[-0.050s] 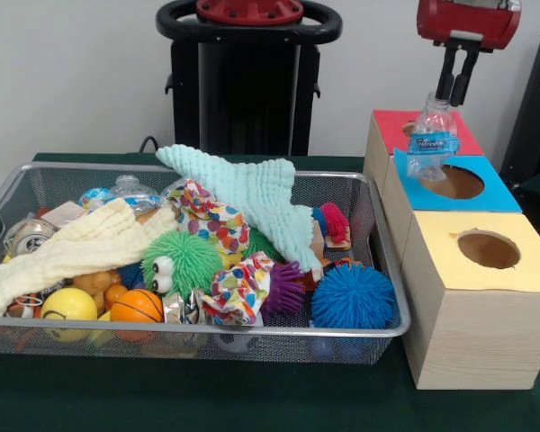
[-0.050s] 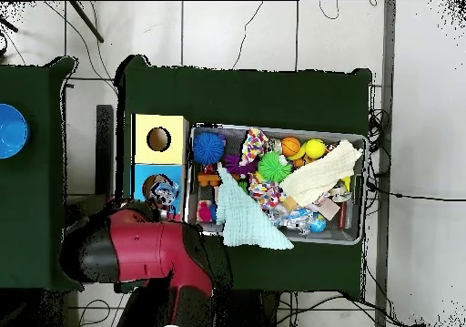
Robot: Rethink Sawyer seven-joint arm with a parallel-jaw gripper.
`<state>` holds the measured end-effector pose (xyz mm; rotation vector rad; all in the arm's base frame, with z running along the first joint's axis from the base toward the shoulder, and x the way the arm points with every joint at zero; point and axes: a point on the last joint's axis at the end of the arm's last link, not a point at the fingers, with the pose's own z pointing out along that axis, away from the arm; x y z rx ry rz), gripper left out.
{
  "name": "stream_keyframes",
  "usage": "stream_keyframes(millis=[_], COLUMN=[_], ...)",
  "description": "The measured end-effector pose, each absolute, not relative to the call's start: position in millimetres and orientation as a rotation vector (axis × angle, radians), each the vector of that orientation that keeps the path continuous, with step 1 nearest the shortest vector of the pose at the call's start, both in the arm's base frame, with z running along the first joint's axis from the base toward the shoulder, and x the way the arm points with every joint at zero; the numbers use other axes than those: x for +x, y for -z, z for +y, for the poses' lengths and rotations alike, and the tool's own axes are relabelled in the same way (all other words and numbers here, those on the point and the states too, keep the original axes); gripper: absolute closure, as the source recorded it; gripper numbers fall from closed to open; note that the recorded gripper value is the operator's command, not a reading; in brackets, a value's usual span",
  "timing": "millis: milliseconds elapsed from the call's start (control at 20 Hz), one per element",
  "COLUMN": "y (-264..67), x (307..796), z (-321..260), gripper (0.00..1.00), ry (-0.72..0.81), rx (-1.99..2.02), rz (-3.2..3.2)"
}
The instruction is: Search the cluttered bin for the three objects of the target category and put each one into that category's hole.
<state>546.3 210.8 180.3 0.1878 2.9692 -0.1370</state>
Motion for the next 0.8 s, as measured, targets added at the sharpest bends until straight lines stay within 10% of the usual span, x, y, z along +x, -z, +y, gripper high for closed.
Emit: stream_keyframes(millis=[800], y=[-188.0], x=[554.1], z=[221.6], gripper=[1.0], ry=[0.126], rx=[0.21], rz=[2.945])
